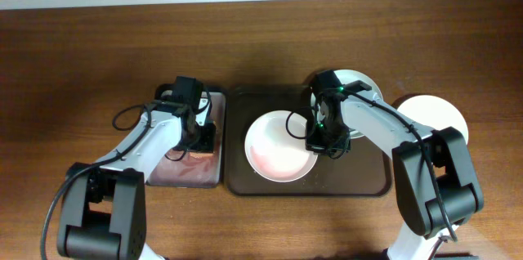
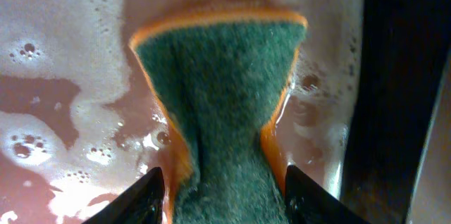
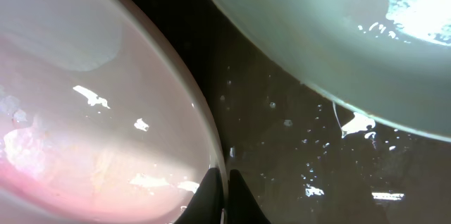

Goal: Clean dirty plates on tray and stack at the side
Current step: 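Scrub the pinkish-white plate with the sponge in the left gripper, then lift the pinkish-white plate with the right gripper and stack it on the cream plate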

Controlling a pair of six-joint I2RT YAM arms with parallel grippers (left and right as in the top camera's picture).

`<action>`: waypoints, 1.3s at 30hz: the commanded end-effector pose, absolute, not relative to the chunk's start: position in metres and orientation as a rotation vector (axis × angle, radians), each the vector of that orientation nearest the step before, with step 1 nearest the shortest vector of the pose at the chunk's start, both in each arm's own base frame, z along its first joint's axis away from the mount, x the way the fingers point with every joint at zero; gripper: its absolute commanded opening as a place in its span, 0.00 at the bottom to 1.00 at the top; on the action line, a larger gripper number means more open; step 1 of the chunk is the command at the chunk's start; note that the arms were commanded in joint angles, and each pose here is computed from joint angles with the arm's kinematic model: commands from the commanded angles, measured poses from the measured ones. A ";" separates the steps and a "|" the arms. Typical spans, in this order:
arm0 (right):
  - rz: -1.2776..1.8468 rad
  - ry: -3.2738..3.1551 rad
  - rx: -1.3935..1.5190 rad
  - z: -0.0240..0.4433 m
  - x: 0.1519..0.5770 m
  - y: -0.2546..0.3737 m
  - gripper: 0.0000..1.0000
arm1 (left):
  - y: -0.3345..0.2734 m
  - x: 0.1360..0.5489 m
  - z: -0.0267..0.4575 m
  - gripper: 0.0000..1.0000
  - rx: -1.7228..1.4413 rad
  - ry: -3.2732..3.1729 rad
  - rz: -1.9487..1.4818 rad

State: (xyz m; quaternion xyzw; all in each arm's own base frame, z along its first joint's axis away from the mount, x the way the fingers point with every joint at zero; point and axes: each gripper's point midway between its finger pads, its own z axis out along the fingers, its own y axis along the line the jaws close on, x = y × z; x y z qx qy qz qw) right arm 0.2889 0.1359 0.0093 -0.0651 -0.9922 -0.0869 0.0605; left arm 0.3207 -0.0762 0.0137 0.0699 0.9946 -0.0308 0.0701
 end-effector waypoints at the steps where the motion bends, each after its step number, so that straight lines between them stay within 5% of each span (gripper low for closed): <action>1: -0.246 -3.019 -0.179 0.013 0.288 0.132 0.04 | -0.080 0.314 0.011 0.47 0.220 3.027 -0.121; 3: -0.246 -3.019 -0.179 0.013 0.288 0.132 0.04 | -0.079 0.310 0.011 0.29 0.220 3.043 -0.117; 5: -0.246 -3.018 -0.179 0.013 0.288 0.132 0.04 | -0.074 0.310 0.011 0.00 0.218 3.044 -0.076; 8: -0.253 -3.034 -0.134 0.015 0.292 0.133 0.04 | -0.068 0.310 0.011 0.00 0.215 3.046 -0.023; 10: -0.256 -3.064 -0.106 0.020 0.300 0.134 0.04 | -0.068 0.310 0.011 0.44 0.216 3.047 -0.024; 11: -0.255 -3.086 -0.099 0.025 0.305 0.134 0.04 | -0.068 0.310 0.011 0.57 0.216 3.047 -0.025; 12: -0.261 -3.114 -0.085 0.032 0.311 0.135 0.04 | -0.068 0.309 0.011 0.60 0.216 3.050 -0.024; 18: -0.111 -3.346 -0.029 0.087 0.328 0.119 0.04 | -0.068 0.310 0.011 0.72 0.216 3.048 -0.025; 28: 0.726 -3.683 0.209 0.173 0.335 0.110 0.04 | -0.069 0.314 0.011 0.86 0.214 3.031 -0.029; 39: 1.394 -3.770 0.363 0.228 0.331 0.133 0.04 | -0.069 0.315 0.011 0.87 0.214 3.026 -0.030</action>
